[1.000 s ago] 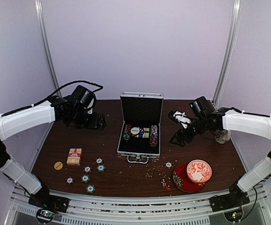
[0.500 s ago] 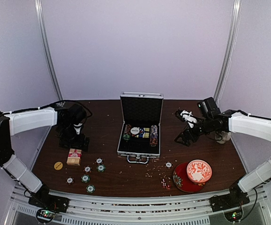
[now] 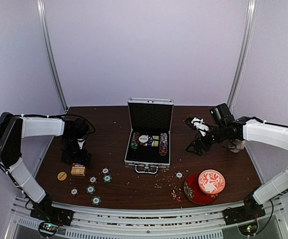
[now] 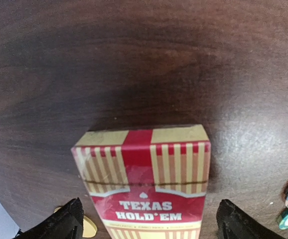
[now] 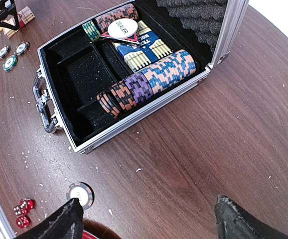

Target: Pack up texas hold em set

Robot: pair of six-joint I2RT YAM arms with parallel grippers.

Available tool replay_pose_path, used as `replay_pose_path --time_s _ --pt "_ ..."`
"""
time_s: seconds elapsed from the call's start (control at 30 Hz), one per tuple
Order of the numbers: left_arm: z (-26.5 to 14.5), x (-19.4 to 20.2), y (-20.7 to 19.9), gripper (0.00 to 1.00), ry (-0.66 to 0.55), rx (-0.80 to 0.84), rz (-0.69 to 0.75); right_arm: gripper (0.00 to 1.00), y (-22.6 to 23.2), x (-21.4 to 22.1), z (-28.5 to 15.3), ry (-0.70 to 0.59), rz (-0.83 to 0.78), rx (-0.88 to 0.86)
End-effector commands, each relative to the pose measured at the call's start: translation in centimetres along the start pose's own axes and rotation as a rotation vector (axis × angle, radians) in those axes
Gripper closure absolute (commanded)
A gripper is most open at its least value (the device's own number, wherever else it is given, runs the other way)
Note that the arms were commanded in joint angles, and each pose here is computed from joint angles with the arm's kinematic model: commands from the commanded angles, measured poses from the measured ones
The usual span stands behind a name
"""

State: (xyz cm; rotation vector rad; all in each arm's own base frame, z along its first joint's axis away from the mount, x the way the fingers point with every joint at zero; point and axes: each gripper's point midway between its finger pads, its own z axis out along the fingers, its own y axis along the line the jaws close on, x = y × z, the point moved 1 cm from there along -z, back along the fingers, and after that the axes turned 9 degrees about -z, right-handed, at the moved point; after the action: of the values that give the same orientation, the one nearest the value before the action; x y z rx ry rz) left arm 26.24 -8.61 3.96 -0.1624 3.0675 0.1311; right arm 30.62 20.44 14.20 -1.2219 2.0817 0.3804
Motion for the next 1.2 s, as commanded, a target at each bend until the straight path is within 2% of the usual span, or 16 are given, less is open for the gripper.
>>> replay_pose_path --time_s 0.0,0.3,0.67,0.87,0.97,1.17 --pt "1.0 -0.3 -0.1 0.06 0.005 0.031 0.006 0.09 0.3 0.5 0.4 0.015 -0.004 -0.024" --pt "1.7 -0.8 -0.1 0.12 0.008 0.044 0.016 0.1 0.4 1.0 1.0 0.037 -0.003 -0.042" --pt "0.7 -0.2 -0.2 0.3 0.029 0.065 0.025 0.11 0.4 1.2 1.0 0.044 -0.005 -0.044" --pt "-1.6 -0.9 -1.2 0.4 0.004 0.117 0.048 0.12 0.5 1.2 1.1 0.049 -0.007 -0.049" --pt "-5.6 -3.2 -4.5 0.41 -0.127 0.192 0.169 0.12 0.6 1.3 1.2 0.051 -0.007 -0.052" --pt "-12.8 -5.3 -14.3 0.41 -0.449 0.225 0.618 0.12 0.7 1.9 1.9 0.078 -0.001 -0.078"
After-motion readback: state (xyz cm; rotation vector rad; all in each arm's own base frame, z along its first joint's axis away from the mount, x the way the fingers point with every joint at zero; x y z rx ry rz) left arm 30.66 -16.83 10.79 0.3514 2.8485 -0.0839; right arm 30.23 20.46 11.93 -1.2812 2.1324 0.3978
